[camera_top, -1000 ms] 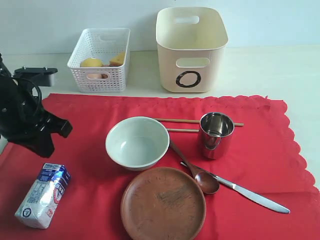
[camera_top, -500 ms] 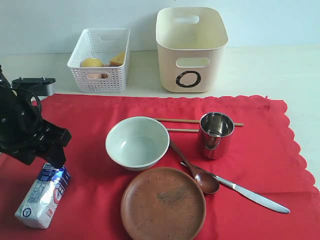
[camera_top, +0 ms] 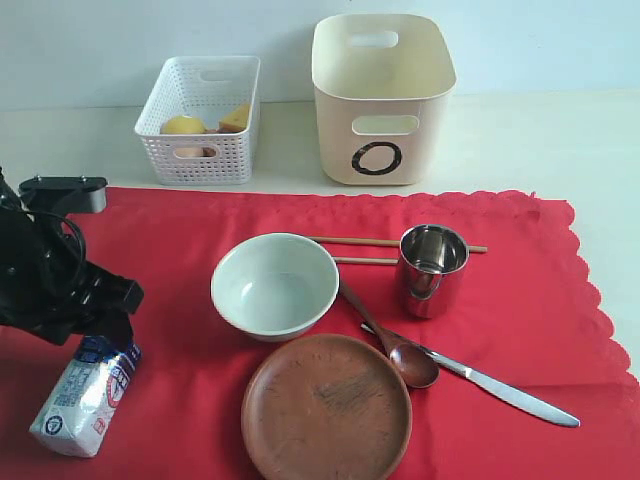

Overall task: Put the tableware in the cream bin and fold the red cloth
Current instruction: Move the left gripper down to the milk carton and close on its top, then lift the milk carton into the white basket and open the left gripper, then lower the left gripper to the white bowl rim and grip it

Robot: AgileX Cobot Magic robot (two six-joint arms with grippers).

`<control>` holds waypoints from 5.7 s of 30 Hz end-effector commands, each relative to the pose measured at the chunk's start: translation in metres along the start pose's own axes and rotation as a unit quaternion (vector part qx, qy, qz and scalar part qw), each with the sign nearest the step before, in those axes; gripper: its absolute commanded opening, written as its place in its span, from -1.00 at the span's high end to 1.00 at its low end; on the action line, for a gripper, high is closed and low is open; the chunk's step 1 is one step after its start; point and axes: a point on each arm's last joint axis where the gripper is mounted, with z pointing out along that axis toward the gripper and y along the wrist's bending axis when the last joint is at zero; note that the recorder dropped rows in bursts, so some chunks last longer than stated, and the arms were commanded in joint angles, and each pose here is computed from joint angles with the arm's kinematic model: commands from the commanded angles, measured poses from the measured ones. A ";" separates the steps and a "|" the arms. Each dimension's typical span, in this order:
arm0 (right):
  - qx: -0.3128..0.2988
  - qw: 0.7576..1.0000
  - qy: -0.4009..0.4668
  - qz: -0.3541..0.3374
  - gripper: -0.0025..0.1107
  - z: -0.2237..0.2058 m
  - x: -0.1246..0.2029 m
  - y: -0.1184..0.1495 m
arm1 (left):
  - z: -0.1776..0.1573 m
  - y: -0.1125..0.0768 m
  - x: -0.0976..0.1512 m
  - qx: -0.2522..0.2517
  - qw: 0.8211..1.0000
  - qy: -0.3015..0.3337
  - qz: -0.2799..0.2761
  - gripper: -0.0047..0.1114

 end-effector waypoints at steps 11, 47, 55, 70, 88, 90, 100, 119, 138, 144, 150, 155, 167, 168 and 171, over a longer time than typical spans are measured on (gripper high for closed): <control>-0.001 1.000 -0.002 0.000 0.96 0.000 0.001 0.000 | 0.011 -0.008 0.013 0.002 1.000 0.003 0.011 0.47; -0.001 1.000 -0.002 0.000 0.96 0.000 0.001 0.000 | -0.135 -0.039 -0.095 0.004 0.962 -0.262 0.071 0.92; -0.001 1.000 -0.004 0.000 0.96 0.000 0.001 0.000 | -0.142 -0.035 -0.131 -0.026 0.897 -0.433 0.083 0.92; -0.001 1.000 -0.003 0.000 0.96 0.000 0.001 0.000 | -0.038 0.014 -0.193 -0.043 0.862 -0.504 -0.005 0.91; -0.001 1.000 -0.003 0.000 0.96 0.000 0.001 0.000 | -0.047 0.012 -0.187 -0.037 0.905 -0.424 0.007 -0.89; -0.001 1.000 -0.003 0.000 0.96 0.000 0.001 0.000 | -0.063 0.008 -0.179 -0.044 0.912 -0.407 0.037 -0.89; -0.001 1.000 -0.003 0.000 0.96 0.000 0.001 0.000 | -0.102 -0.003 -0.145 -0.025 0.944 -0.324 0.057 -0.84; -0.001 1.000 -0.003 0.000 0.96 0.000 0.001 0.000 | -0.079 -0.084 -0.107 0.134 0.941 -0.203 0.235 0.91; -0.001 1.000 -0.002 0.000 0.96 0.000 0.001 0.000 | -0.009 -0.117 -0.098 0.062 0.934 -0.090 0.339 -0.05; -0.001 1.000 -0.002 0.000 0.96 0.000 0.001 0.000 | 0.010 -0.109 -0.101 0.029 0.938 -0.062 0.340 -0.15; -0.001 1.000 -0.002 0.000 0.96 0.000 0.001 0.000 | 0.038 -0.105 -0.101 0.029 0.942 -0.030 0.334 -0.15; -0.001 1.000 -0.002 0.000 0.96 0.000 0.001 0.000 | 0.053 -0.103 -0.101 0.029 0.943 -0.011 0.332 -0.15; -0.001 1.000 -0.002 0.000 0.96 0.000 0.001 0.000 | 0.054 -0.103 -0.101 0.029 0.946 -0.010 0.322 0.18; -0.001 1.000 -0.002 0.000 0.96 0.000 0.001 0.000 | 0.054 -0.103 -0.100 0.030 0.946 -0.009 0.322 0.31; -0.001 1.000 -0.002 0.000 0.96 0.000 0.001 0.000 | 0.054 -0.103 -0.100 0.030 0.946 -0.006 0.322 0.69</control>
